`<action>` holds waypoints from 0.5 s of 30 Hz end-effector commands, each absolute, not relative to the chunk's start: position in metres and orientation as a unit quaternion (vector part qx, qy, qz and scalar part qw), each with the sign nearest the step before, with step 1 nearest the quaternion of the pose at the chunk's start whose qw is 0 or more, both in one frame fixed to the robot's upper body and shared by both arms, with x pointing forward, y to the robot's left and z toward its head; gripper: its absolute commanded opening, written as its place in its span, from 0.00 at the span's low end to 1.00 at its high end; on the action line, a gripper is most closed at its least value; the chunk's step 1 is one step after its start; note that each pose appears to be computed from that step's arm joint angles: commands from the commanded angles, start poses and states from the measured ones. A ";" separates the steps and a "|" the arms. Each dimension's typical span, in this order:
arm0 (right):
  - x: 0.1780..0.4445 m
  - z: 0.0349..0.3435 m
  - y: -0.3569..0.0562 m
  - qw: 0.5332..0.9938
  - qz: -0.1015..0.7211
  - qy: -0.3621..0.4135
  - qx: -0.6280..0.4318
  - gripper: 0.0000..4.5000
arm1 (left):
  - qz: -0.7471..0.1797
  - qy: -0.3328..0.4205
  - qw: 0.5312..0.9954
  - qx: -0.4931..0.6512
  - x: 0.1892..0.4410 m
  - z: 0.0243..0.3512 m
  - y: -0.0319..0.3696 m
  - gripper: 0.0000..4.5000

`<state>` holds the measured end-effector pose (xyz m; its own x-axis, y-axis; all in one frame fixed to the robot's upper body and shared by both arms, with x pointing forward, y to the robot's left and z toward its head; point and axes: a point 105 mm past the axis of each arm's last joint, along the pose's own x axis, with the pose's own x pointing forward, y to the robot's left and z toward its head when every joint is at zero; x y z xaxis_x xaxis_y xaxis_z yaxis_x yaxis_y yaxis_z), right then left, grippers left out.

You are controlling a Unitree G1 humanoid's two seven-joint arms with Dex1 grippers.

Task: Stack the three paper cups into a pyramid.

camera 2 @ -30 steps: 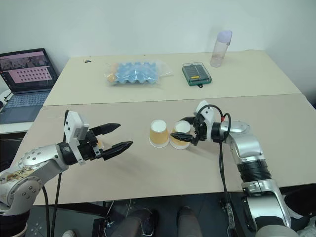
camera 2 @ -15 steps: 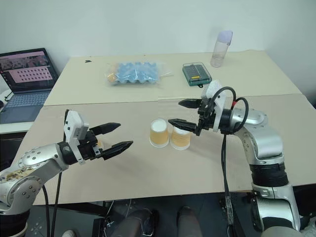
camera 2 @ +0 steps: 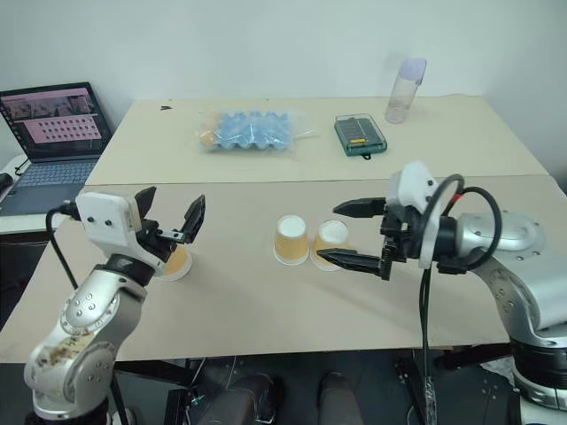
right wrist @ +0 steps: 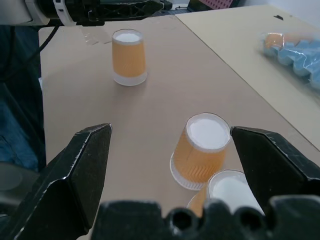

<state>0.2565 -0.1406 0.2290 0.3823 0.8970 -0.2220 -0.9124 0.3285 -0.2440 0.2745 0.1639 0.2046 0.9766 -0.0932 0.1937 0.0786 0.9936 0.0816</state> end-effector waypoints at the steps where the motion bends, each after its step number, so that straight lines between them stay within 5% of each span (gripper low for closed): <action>1: 0.257 0.237 -0.153 0.822 0.545 0.010 -0.164 0.98 | 0.030 -0.116 0.989 0.088 0.265 0.208 0.186 1.00; 7: 0.275 0.226 -0.177 0.846 0.505 0.028 -0.170 0.98 | 0.106 -0.066 0.988 0.096 0.249 0.178 0.220 1.00; 15: 0.274 0.229 -0.172 0.841 0.514 0.009 -0.168 0.98 | 0.066 -0.035 0.996 0.052 0.253 0.154 0.213 1.00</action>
